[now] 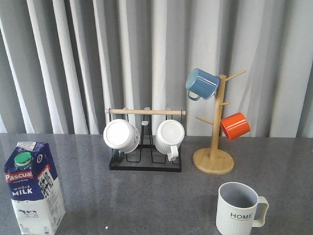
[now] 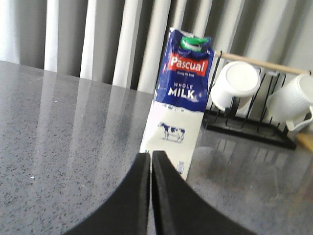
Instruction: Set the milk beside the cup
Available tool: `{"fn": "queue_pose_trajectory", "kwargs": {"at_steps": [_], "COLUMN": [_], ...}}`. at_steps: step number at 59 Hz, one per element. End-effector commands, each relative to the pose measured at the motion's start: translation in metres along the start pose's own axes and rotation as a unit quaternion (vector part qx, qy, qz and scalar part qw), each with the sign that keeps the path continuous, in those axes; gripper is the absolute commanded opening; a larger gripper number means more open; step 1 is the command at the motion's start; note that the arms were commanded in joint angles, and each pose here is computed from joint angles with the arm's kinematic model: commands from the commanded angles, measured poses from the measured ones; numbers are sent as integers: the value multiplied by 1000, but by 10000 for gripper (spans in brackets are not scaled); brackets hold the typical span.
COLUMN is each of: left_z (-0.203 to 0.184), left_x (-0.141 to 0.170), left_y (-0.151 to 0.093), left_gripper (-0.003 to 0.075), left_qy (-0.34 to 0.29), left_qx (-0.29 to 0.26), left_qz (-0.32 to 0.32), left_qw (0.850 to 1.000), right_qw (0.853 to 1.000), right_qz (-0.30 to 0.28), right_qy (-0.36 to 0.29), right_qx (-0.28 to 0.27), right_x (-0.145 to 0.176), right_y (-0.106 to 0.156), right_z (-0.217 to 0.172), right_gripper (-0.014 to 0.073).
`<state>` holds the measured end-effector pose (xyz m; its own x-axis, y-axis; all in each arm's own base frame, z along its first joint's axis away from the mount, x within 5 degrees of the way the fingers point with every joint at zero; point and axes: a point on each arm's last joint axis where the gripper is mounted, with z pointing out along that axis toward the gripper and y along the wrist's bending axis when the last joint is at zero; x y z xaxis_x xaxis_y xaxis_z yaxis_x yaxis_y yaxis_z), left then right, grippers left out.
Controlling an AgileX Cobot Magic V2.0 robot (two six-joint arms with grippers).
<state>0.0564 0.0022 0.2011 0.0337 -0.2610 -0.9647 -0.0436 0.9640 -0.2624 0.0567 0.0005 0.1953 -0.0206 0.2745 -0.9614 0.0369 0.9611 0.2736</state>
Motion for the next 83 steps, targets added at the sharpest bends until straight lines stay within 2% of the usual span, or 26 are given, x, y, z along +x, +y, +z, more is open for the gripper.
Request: {"fn": "queue_pose_trajectory", "kwargs": {"at_steps": [1, 12, 26, 35, 39, 44, 50, 54, 61, 71, 76, 81, 83], "left_z": [-4, -9, -19, -19, -20, -22, -27, -30, -37, -49, -53, -53, -52], "left_x": [-24, -40, -60, -60, -61, -68, -85, -95, -114, -139, -154, -171, -177], "left_y": [-1, 0, 2, 1, -1, -8, -18, -23, -28, -36, -41, -45, -47], "left_gripper": [-6, -6, -6, -6, 0, 17, 59, 98, 175, 290, 321, 330, 330], "left_qy": [-97, -193, -309, -308, -311, -315, -315, -306, -297, -296, -291, -281, -276], "left_qx": [3, -4, -11, -5, 11, 32, 56, 68, 85, 88, 88, 85, 84], "left_qz": [-33, -34, -34, -35, -43, -24, -3, -12, -61, -61, -61, -60, -59], "left_qw": [995, 981, 950, 951, 949, 948, 948, 950, 949, 949, 951, 954, 956], "right_qw": [999, 999, 997, 997, 997, 998, 998, 997, 997, 995, 991, 984, 983], "right_qz": [6, 26, 46, 46, 46, 34, 10, 7, 7, 10, 12, 24, 12], "right_qy": [-39, -44, -58, -62, -60, -60, -67, -68, -68, -93, -134, -179, -182], "right_qx": [10, 10, 13, 13, 9, -2, -19, -27, -30, -17, -1, 14, 15], "right_x": [-5, -5, -8, -9, -12, -25, -52, -70, -98, -130, -142, -149, -151], "right_y": [-3, -3, -3, -3, -2, 4, 15, 21, 30, 34, 32, 29, 29], "right_z": [-1, -1, -1, -1, -2, -4, -7, -7, -2, 9, 10, 7, 7], "right_gripper": [-4, -4, -4, -4, -1, 15, 83, 165, 356, 587, 625, 618, 609]}}
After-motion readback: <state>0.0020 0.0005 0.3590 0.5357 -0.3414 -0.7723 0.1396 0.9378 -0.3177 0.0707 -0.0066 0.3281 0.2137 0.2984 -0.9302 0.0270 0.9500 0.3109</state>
